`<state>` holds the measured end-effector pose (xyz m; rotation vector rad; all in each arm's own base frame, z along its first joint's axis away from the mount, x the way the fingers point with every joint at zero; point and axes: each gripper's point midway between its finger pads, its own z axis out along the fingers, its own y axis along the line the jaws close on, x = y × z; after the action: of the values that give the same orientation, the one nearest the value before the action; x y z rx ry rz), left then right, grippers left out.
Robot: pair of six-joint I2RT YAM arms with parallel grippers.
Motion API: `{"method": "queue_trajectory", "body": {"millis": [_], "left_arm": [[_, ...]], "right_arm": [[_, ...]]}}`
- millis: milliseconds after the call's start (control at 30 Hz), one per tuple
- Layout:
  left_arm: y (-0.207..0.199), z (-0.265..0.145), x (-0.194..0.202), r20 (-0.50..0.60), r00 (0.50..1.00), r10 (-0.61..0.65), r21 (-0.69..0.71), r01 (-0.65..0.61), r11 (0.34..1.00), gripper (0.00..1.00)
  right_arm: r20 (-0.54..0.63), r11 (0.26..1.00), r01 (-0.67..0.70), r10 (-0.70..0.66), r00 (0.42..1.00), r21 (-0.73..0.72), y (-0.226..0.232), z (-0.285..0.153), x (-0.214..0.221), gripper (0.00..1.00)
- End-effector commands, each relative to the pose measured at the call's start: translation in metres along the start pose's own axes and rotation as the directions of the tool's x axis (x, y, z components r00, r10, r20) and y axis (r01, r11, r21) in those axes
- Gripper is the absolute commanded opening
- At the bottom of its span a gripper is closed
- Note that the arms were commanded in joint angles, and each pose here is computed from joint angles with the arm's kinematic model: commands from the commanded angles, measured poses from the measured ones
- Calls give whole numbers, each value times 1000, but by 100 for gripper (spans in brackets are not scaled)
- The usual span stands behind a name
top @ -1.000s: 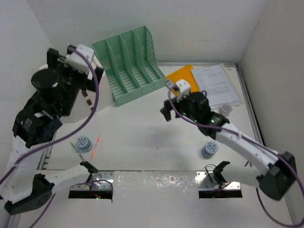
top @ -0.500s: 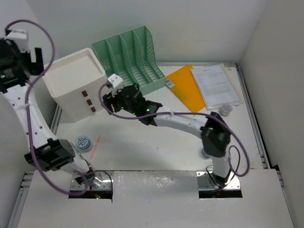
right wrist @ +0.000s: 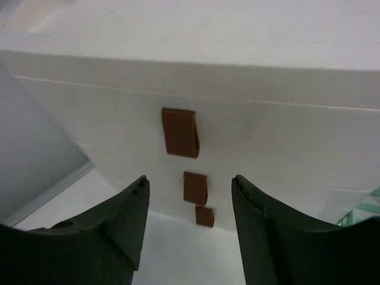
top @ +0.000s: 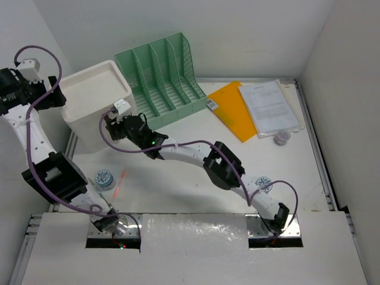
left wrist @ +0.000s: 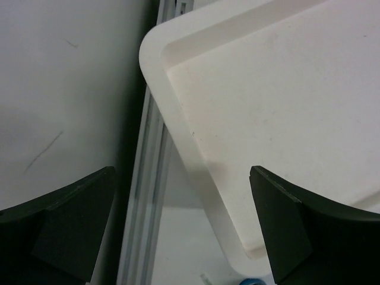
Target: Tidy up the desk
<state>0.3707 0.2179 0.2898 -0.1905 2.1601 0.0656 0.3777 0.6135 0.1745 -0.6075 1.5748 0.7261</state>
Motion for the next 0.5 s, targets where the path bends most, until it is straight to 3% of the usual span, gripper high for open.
{"method": "queue_trajectory", "body": {"millis": [0, 233, 467], "left_arm": [[2, 24, 0, 48, 996, -70, 22, 69, 997, 92], [-13, 41, 16, 80, 984, -158, 92, 151, 984, 89], [-20, 53, 37, 48, 982, -184, 117, 177, 977, 87]], "right_arm": [[192, 995, -77, 65, 979, 58, 1, 10, -55, 54], [247, 991, -99, 75, 966, 85, 3, 19, -49, 47], [274, 992, -105, 83, 958, 69, 12, 22, -50, 47]]}}
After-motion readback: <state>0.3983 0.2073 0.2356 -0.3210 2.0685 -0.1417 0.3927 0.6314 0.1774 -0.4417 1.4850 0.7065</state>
